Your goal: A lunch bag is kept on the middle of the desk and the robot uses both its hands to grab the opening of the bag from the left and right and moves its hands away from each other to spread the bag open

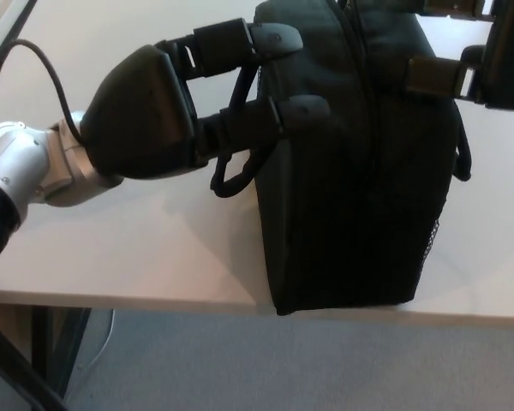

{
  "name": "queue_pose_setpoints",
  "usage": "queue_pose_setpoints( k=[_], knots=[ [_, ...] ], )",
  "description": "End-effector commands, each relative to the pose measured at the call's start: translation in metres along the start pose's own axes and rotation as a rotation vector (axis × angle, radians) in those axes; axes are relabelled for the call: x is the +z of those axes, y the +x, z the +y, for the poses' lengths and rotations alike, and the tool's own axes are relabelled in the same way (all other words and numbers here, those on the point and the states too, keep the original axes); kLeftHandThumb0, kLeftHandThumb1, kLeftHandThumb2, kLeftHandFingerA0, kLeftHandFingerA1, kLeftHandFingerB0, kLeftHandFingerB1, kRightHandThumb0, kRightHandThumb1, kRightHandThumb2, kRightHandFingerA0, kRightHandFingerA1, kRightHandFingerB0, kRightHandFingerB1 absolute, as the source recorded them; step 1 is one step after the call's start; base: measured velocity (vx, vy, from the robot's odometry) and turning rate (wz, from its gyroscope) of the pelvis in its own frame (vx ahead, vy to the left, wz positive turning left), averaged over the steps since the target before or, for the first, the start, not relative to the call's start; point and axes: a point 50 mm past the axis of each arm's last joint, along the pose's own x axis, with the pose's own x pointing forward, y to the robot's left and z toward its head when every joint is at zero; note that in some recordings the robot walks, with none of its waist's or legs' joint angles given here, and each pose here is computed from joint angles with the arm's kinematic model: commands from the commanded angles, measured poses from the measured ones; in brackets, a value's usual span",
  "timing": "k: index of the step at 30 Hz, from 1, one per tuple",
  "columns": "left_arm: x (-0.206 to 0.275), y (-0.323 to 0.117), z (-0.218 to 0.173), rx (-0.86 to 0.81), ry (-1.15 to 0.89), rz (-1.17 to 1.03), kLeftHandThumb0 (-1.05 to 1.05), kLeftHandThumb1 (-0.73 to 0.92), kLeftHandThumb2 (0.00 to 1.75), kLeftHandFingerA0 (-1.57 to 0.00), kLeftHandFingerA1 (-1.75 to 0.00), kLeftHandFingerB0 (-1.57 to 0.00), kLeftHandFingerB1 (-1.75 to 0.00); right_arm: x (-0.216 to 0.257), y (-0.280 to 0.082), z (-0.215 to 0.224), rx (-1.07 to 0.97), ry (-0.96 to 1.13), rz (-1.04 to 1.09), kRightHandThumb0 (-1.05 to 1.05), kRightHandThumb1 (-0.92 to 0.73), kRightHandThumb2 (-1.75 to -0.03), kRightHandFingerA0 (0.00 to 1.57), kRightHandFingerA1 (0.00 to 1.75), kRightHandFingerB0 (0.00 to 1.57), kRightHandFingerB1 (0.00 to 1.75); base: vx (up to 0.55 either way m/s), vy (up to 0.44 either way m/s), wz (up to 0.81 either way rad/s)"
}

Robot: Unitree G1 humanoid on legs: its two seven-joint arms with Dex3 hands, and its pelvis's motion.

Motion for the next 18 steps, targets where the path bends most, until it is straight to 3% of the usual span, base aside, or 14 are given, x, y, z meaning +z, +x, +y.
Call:
queue_pose_setpoints(
  k=[1,4,5,6,7,8,9,10,11,12,15,16,17,18],
  knots=[
    [-0.017,-0.004,0.006,-0.023,0.064,0.059,-0.11,0.6,0.62,-0.45,-0.41,-0.34,-0.33,0.013,0.002,0.004,-0.105,-0.029,-0.061,-0.14,-0.41,-0.88,0.01,0.47,0.28,0.54,0.0,0.0,0.0],
    [-0.021,-0.008,0.007,-0.055,0.064,0.089,-0.12,0.59,0.63,-0.47,-0.41,-0.33,-0.33,0.016,0.003,0.006,-0.078,0.036,-0.053,-0.11,-0.42,-0.89,0.08,0.49,0.3,0.55,0.0,0.0,0.0],
    [-0.022,-0.009,0.007,-0.052,0.061,0.093,-0.15,0.62,0.58,-0.48,-0.41,-0.37,-0.33,0.015,0.003,0.007,-0.041,0.041,-0.054,-0.19,-0.58,-0.58,0.38,0.38,0.35,0.32,0.0,0.0,0.0],
    [-0.022,-0.01,0.005,-0.044,0.068,0.101,-0.35,0.63,0.6,-0.46,-0.39,-0.39,-0.33,0.015,0.003,0.008,-0.001,0.04,-0.061,-0.26,-0.54,-0.56,1.05,0.74,0.29,0.31,0.0,0.0,0.0],
    [-0.022,-0.01,0.005,-0.041,0.071,0.103,-0.35,0.63,0.6,-0.46,-0.39,-0.39,-0.33,0.015,0.003,0.008,0.01,0.04,-0.063,-0.26,-0.54,-0.56,1.05,0.74,0.29,0.31,0.0,0.0,0.0],
    [-0.024,-0.011,0.005,-0.053,0.083,0.113,-0.36,0.64,0.6,-0.46,-0.4,-0.42,-0.33,0.016,0.004,0.006,-0.005,0.062,-0.074,-0.25,-0.5,-0.55,0.76,0.63,0.37,0.33,0.0,0.0,0.0],
    [-0.025,-0.013,0.004,-0.068,0.095,0.125,-0.28,0.62,0.59,-0.43,-0.4,-0.38,-0.33,0.016,0.006,0.006,0.0,0.056,-0.09,-0.27,-0.5,-0.55,0.69,0.5,0.38,0.33,0.0,0.0,0.0],
    [-0.026,-0.014,0.004,-0.081,0.104,0.135,-0.28,0.62,0.59,-0.43,-0.4,-0.38,-0.33,0.016,0.007,0.006,0.016,0.038,-0.103,-0.27,-0.5,-0.55,0.69,0.5,0.38,0.33,0.0,0.0,0.0],
    [-0.027,-0.015,0.004,-0.089,0.108,0.141,-0.28,0.59,0.58,-0.42,-0.39,-0.35,-0.32,0.017,0.009,0.005,-0.01,0.048,-0.102,-0.26,-0.5,-0.55,0.91,0.88,0.47,0.35,0.0,0.0,0.0],
    [-0.027,-0.016,0.003,-0.095,0.108,0.146,-0.29,0.57,0.58,-0.41,-0.39,-0.33,-0.32,0.018,0.011,0.005,-0.02,0.038,-0.106,-0.29,-0.5,-0.56,0.44,0.4,0.43,0.34,0.0,0.0,0.0],
    [-0.026,-0.015,0.001,-0.093,0.104,0.154,-0.28,0.57,0.57,-0.43,-0.39,-0.34,-0.32,0.018,0.012,0.006,-0.003,0.021,-0.118,-0.35,-0.49,-0.56,0.37,0.36,0.43,0.34,0.0,0.0,0.0],
    [-0.025,-0.014,0.0,-0.088,0.102,0.152,-0.28,0.57,0.57,-0.44,-0.39,-0.34,-0.32,0.017,0.012,0.006,0.026,0.007,-0.132,-0.4,-0.51,-0.57,0.24,0.32,0.36,0.33,0.0,0.0,0.0],
    [-0.024,-0.013,0.0,-0.077,0.091,0.147,-0.32,0.57,0.64,-0.47,-0.42,-0.33,-0.35,0.017,0.012,0.006,0.035,-0.028,-0.149,-0.56,-0.42,-0.72,0.17,0.42,0.25,0.41,0.0,0.0,0.0],
    [-0.022,-0.011,-0.001,-0.064,0.073,0.139,-0.29,0.59,0.58,-0.48,-0.4,-0.36,-0.32,0.017,0.012,0.007,0.03,-0.084,-0.165,-0.58,-0.42,-0.72,0.09,0.4,0.19,0.4,0.0,0.0,0.0]
  ],
)
